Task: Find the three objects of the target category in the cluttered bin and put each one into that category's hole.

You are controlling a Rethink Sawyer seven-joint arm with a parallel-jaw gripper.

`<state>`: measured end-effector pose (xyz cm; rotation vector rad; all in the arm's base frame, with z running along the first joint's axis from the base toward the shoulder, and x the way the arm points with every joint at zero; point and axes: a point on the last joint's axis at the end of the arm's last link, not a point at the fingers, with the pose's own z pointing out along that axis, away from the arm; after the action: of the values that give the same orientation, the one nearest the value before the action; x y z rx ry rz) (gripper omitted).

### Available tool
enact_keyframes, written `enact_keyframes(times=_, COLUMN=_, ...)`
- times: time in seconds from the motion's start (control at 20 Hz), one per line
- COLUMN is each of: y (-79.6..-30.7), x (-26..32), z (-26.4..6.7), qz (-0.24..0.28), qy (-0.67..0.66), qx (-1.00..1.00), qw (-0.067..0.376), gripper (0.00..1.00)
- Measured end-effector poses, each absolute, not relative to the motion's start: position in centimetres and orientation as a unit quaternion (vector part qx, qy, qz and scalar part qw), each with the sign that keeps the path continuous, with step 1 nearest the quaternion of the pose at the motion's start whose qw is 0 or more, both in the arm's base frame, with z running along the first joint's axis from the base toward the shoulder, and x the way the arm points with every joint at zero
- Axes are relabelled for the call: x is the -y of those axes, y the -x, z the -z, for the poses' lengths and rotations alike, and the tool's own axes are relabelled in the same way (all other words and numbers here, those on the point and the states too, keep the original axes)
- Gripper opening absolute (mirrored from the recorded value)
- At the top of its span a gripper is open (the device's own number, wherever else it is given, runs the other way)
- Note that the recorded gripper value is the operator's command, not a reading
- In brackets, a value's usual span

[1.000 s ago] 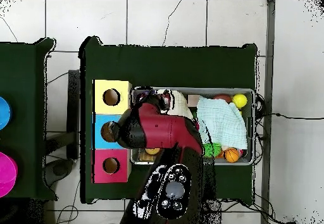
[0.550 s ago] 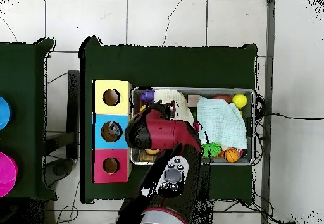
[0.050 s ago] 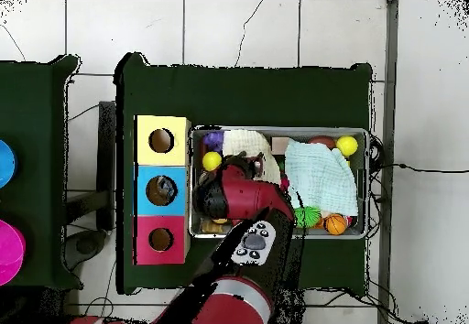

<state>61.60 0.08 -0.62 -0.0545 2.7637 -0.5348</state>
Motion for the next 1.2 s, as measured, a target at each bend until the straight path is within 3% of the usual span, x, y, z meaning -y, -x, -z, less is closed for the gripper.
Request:
enact_keyframes(times=0.05, y=-61.4, x=0.3, z=1.0, qz=0.188, qy=0.017, qx=-0.969, qw=0.159, gripper=1.0)
enact_keyframes(times=0.1, y=-61.1, x=0.6, z=1.4, qz=0.189, qy=0.015, qx=-0.97, qw=0.155, gripper=0.0)
enact_keyframes(times=0.7, y=-61.3, x=1.8, z=1.3, qz=0.175, qy=-0.008, qx=-0.972, qw=0.156, gripper=0.0)
enact_keyframes(times=0.9, y=-61.5, x=0.1, z=-1.7, qz=0.19, qy=0.013, qx=-0.966, qw=0.172, gripper=0.0)
enact_keyframes(times=1.2, y=-62.0, x=-4.9, z=-10.2, qz=0.253, qy=0.076, qx=-0.937, qw=0.23, gripper=0.0)
